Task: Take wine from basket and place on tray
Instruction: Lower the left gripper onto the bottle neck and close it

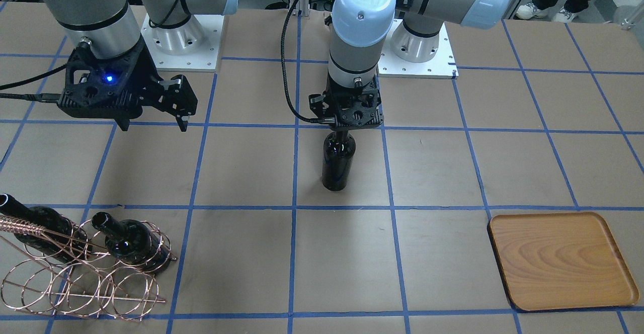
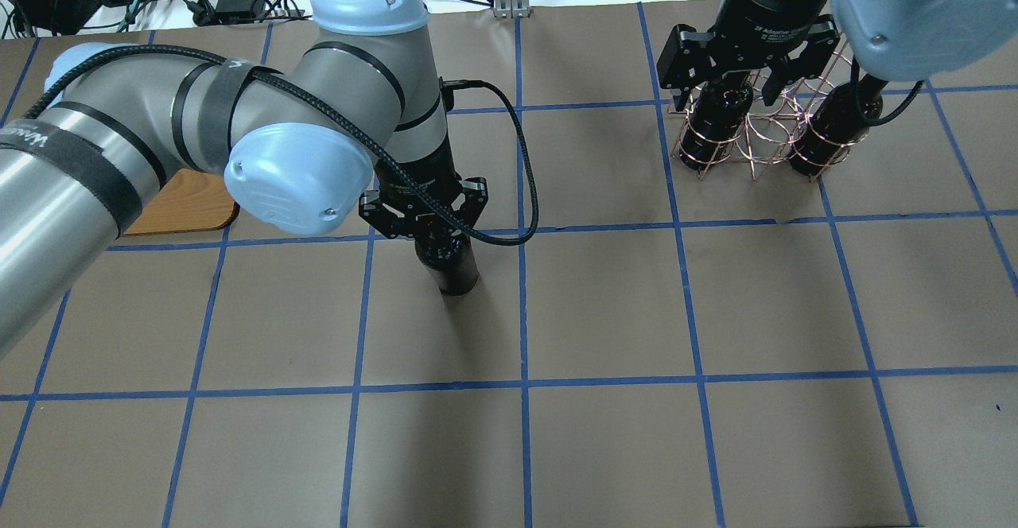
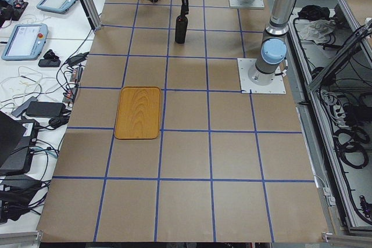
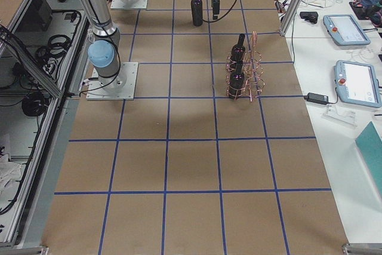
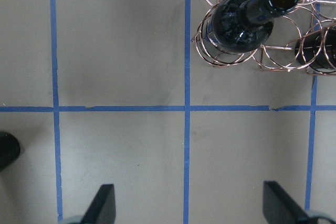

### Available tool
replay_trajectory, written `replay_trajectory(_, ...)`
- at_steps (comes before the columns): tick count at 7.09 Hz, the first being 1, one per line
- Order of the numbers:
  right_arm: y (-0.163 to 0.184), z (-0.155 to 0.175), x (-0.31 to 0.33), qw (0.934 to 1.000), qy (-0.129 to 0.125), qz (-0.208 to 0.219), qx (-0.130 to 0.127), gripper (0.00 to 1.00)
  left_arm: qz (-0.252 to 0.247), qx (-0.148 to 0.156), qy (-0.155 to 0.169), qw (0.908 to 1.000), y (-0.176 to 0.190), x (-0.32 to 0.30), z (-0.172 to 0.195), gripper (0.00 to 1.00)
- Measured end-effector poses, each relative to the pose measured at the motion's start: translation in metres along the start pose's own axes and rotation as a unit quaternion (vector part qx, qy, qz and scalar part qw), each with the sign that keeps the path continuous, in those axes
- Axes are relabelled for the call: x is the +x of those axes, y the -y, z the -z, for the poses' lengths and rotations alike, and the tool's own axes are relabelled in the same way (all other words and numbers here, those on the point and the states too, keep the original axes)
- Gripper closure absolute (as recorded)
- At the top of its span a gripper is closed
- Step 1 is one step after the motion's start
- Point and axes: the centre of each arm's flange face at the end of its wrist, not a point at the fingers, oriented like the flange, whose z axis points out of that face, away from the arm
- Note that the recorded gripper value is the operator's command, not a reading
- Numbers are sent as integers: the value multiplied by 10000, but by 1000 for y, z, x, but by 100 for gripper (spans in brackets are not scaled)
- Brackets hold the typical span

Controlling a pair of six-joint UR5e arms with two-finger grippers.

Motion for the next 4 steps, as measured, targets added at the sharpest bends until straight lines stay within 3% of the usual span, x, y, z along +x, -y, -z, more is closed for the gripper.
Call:
replay_trajectory(2, 0, 0, 0, 10000, 8, 0, 7, 0, 1, 26, -13, 10000, 4, 0, 0, 63)
replay_trajectory(3, 0, 0, 0, 10000, 23, 0, 10, 0, 11, 63, -36, 10000, 6, 0, 1, 49)
replay_trajectory(4, 0, 0, -1, 10000, 34, 0, 13, 0, 12, 117, -64, 9999, 8, 0, 2, 41)
